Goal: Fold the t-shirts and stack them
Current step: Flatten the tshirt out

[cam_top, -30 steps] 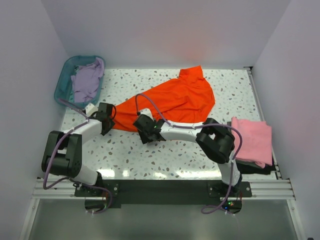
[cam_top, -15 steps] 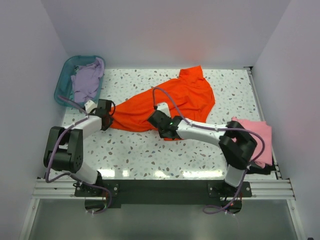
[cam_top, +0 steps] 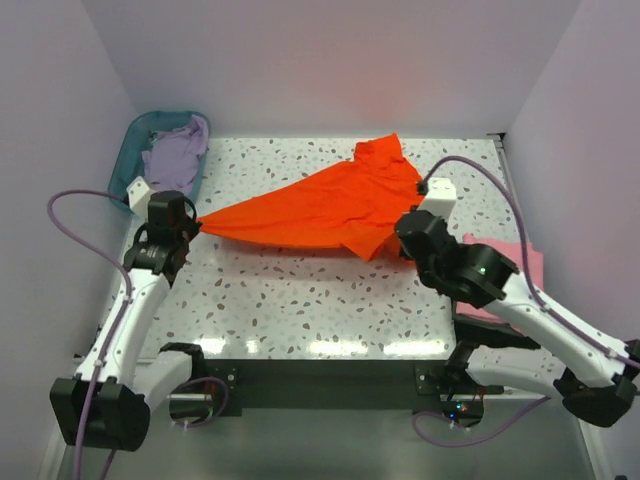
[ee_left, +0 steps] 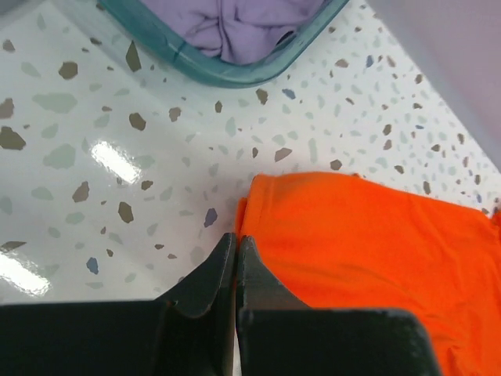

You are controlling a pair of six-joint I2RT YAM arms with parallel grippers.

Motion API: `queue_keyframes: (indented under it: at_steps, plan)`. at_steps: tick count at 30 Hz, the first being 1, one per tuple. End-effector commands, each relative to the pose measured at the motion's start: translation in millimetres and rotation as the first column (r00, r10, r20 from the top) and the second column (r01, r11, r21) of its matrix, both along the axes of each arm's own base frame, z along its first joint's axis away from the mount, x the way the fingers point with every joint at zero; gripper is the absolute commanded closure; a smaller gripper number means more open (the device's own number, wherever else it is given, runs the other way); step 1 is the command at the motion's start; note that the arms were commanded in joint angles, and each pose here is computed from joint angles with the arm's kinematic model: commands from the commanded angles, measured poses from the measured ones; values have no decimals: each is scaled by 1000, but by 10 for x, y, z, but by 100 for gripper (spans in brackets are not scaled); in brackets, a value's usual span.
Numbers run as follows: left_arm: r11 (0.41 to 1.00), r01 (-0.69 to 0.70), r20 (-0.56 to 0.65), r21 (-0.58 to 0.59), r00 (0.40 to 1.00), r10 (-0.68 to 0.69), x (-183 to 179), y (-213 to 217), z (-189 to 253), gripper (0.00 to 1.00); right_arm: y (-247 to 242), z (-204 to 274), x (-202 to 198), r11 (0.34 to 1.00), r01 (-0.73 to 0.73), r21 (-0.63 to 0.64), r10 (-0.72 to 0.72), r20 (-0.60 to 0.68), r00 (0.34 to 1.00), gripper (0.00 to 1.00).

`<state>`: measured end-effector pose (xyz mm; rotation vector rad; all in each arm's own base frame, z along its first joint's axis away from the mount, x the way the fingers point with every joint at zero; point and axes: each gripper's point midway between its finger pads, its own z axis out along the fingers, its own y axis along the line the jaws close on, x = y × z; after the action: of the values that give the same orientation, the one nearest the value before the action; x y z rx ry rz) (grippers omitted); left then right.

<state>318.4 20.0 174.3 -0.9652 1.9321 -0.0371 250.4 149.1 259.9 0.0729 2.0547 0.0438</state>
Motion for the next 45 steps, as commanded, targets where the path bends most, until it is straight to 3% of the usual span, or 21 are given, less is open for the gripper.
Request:
queue_keyframes:
  at_steps: [1, 5, 10, 15, 16, 20, 21, 24, 28, 32, 34, 35, 36, 38, 40, 41, 45]
  plan:
    - [997, 38, 68, 67, 997, -43, -209, 67, 530, 100, -579, 500, -179, 989, 145, 7, -145, 105, 984, 100]
    - [995, 37, 192, 97, 980, -55, -450, 107, 1168, 100, -990, 1236, -423, 975, 163, 153, -195, 227, 954, 100]
    - [991, 57, 357, 120, 929, -96, -669, 83, 2041, 100, -1197, 2108, -631, 958, 40, 284, -152, 386, 910, 100]
    - [983, 106, 410, 148, 898, -158, -559, -1, 2513, 100, -948, 2787, -557, 953, -113, 280, -53, 524, 850, 100]
    - [982, 104, 439, 154, 883, -163, -541, -6, 2661, 100, -946, 2914, -541, 965, -122, 233, -29, 553, 832, 100]
    - [978, 110, 435, 178, 883, -179, -188, -25, 2780, 100, -579, 3187, -236, 986, -138, 97, 52, 604, 795, 100]
    - [978, 106, 461, 178, 869, -178, -104, -34, 2873, 100, -378, 3113, -42, 992, -123, -7, 104, 582, 806, 100]
    - [973, 153, 466, 174, 858, -218, 309, -143, 2843, 100, -62, 3059, 350, 989, -136, -61, 146, 556, 818, 100]
    - [960, 226, 471, 162, 837, -277, 878, -316, 2699, 100, 255, 2874, 1075, 957, -288, 12, 242, 510, 825, 100]
    - [941, 303, 466, 153, 817, -339, 1608, -481, 2446, 100, 230, 2638, 1958, 924, -354, 143, 252, 469, 846, 100]
    - [937, 309, 512, 163, 785, -348, 1849, -502, 2691, 100, 137, 2628, 2401, 909, -369, 194, 238, 485, 841, 100]
    - [928, 339, 482, 152, 795, -369, 2120, -534, 2492, 100, 141, 2672, 2482, 892, -398, 214, 249, 501, 829, 100]
    - [927, 334, 533, 171, 759, -373, 2182, -531, 2819, 100, 116, 2746, 2544, 876, -410, 253, 233, 522, 820, 100]
    - [922, 343, 571, 180, 727, -382, 2404, -510, 3024, 100, -40, 3032, 2636, 860, -431, 274, 190, 611, 768, 100]
    - [917, 352, 602, 186, 697, -389, 2483, -473, 3190, 100, -224, 3062, 2708, 869, -405, 286, 146, 633, 760, 100]
    - [920, 350, 609, 178, 695, -382, 2563, -368, 3181, 100, -296, 3271, 2615, 868, -413, 275, 125, 684, 719, 100]
    - [929, 321, 678, 182, 643, -356, 2496, -73, 3445, 100, -548, 3421, 2529, 886, -372, 277, 74, 707, 703, 100]
